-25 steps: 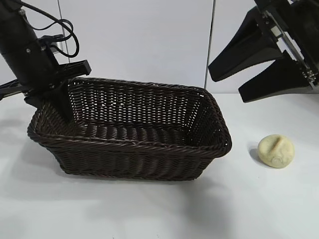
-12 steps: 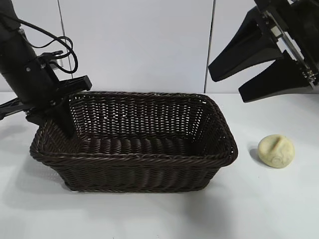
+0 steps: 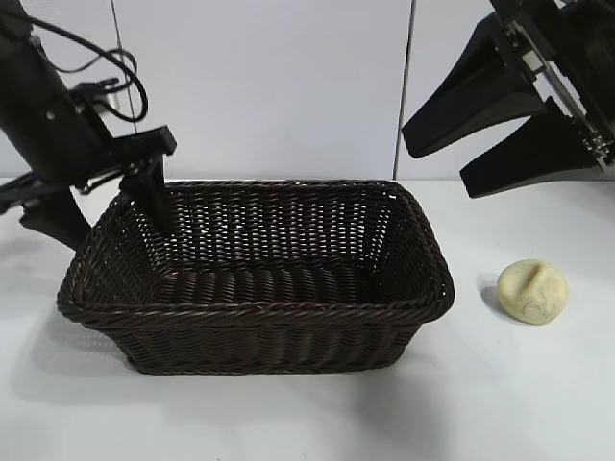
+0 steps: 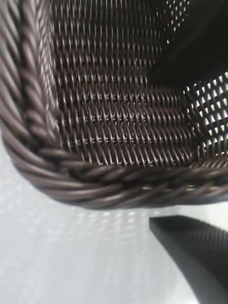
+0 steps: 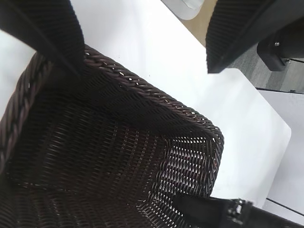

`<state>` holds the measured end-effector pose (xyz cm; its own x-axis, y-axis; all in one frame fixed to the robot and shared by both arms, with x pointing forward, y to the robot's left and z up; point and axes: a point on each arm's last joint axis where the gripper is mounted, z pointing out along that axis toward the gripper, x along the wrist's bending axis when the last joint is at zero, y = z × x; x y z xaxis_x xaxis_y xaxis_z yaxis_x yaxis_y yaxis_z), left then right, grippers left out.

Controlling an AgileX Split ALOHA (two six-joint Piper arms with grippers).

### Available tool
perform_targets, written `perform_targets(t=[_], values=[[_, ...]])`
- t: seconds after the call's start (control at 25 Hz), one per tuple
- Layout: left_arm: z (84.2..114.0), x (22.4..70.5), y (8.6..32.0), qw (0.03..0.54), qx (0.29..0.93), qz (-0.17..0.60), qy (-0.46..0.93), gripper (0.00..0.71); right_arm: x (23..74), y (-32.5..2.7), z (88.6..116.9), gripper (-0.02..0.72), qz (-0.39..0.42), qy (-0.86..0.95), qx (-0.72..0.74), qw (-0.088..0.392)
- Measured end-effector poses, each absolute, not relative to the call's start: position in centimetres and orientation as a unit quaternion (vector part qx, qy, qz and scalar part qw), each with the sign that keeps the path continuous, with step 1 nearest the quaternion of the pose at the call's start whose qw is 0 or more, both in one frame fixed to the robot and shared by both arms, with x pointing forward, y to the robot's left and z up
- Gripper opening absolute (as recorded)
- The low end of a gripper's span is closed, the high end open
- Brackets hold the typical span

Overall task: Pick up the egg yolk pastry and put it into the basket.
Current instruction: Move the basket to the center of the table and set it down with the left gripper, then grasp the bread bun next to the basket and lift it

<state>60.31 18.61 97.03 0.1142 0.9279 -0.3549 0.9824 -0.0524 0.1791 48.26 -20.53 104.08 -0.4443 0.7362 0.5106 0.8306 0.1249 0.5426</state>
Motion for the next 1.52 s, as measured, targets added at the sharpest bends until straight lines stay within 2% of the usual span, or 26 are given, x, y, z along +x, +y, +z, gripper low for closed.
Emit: perform_targets(t=[0.28, 0.44, 0.56, 0.8, 0.92, 1.24, 1.52], values=[[102.4, 58.4, 19.5, 0.210, 0.745, -0.023, 0.632, 0.596, 48.3, -20.5, 104.1, 0.519, -0.403, -0.747, -0.526, 0.059], [102.8, 57.9, 20.7, 0.182, 0.757, -0.009, 0.627, 0.596, 48.3, -20.5, 104.1, 0.519, -0.403, -0.745, -0.528, 0.061], [102.6, 58.2, 22.4, 0.161, 0.754, 0.003, 0.637, 0.596, 48.3, -20.5, 104.1, 0.519, -0.403, -0.744, -0.529, 0.061], [102.3, 58.7, 28.0, 0.113, 0.725, 0.039, 0.678, 0.596, 48.2, -20.5, 104.1, 0.519, -0.403, -0.744, -0.529, 0.062], [102.2, 58.5, 29.5, 0.094, 0.715, 0.040, 0.691, 0.596, 48.2, -20.5, 104.1, 0.519, -0.403, -0.744, -0.529, 0.062], [103.0, 57.4, 29.6, 0.071, 0.717, 0.018, 0.693, 0.596, 48.2, -20.5, 104.1, 0.519, -0.403, -0.744, -0.529, 0.062], [107.6, 54.1, 29.6, 0.100, 0.717, 0.048, 0.688, 0.596, 48.2, -20.5, 104.1, 0.519, -0.403, -0.744, -0.529, 0.062]])
